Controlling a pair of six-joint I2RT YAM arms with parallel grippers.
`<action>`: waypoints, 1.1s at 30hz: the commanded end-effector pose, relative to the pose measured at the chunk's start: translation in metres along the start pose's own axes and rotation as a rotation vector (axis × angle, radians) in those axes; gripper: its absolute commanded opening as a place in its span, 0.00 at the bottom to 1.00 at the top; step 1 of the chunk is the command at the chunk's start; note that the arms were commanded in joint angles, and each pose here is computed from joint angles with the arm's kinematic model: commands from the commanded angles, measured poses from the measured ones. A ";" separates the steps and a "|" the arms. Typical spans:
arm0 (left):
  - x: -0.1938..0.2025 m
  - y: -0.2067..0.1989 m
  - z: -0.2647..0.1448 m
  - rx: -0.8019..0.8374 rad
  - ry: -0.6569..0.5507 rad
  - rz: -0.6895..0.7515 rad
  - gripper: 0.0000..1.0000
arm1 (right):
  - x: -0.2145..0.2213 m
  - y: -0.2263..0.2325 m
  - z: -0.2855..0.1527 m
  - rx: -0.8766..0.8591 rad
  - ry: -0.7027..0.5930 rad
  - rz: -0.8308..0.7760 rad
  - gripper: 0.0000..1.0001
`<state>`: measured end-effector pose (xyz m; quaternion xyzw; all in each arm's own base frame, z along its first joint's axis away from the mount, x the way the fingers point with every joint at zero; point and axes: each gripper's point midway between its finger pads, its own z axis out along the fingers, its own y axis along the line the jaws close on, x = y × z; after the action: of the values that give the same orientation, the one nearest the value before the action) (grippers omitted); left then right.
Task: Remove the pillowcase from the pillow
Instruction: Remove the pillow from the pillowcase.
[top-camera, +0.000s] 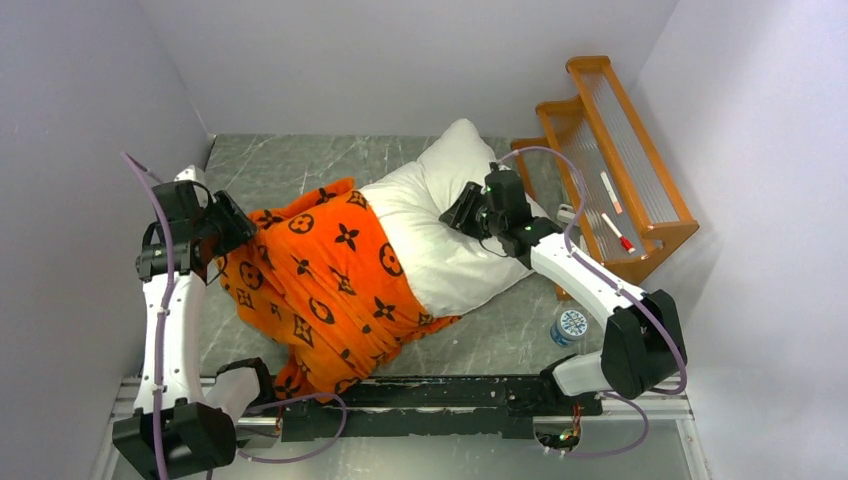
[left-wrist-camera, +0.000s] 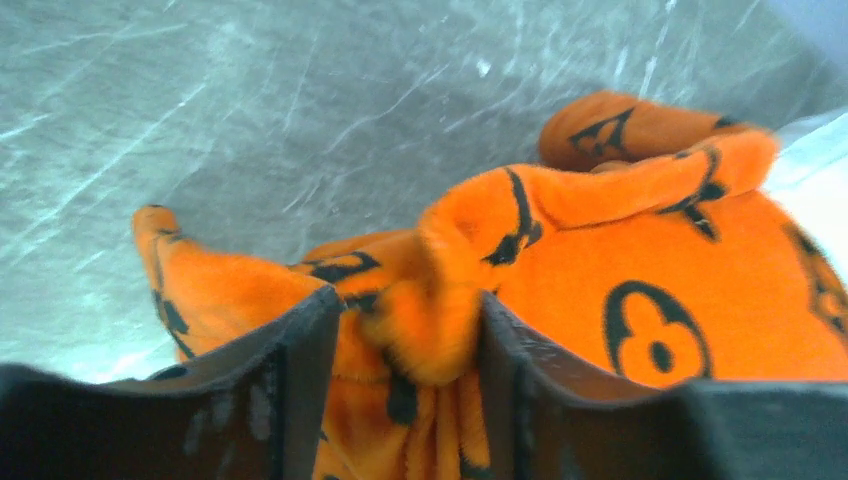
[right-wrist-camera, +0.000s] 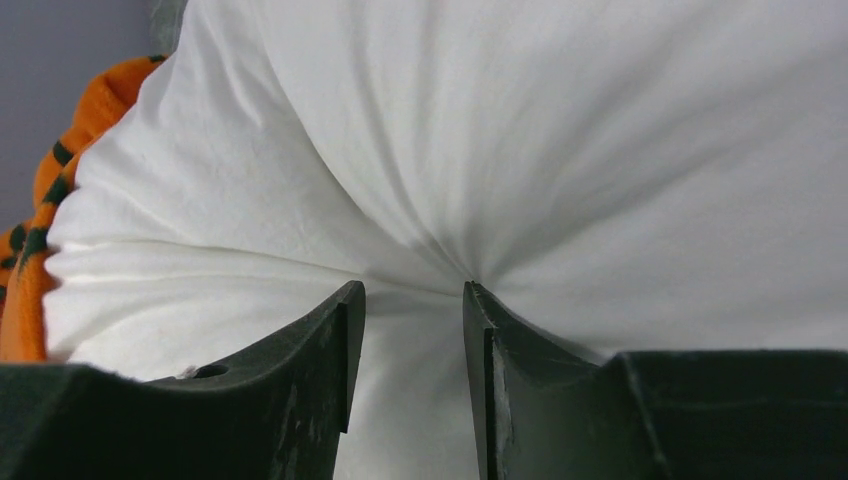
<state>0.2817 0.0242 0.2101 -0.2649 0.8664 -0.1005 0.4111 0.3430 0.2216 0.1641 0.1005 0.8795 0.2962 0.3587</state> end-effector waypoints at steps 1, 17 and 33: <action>-0.047 -0.031 -0.007 0.163 -0.132 0.127 0.70 | 0.059 -0.070 -0.007 0.219 0.210 -0.036 0.45; 0.011 -0.162 0.076 0.747 0.260 0.486 0.97 | 0.099 -0.089 -0.003 0.213 0.299 -0.001 0.45; 0.025 -0.030 0.087 0.230 0.253 0.092 0.05 | 0.088 -0.093 0.000 0.289 0.277 0.021 0.45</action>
<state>0.3627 -0.0927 0.1491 0.0109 0.8940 -0.3323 0.3003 0.3421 0.2271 0.1499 0.0815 0.8740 0.3195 0.3570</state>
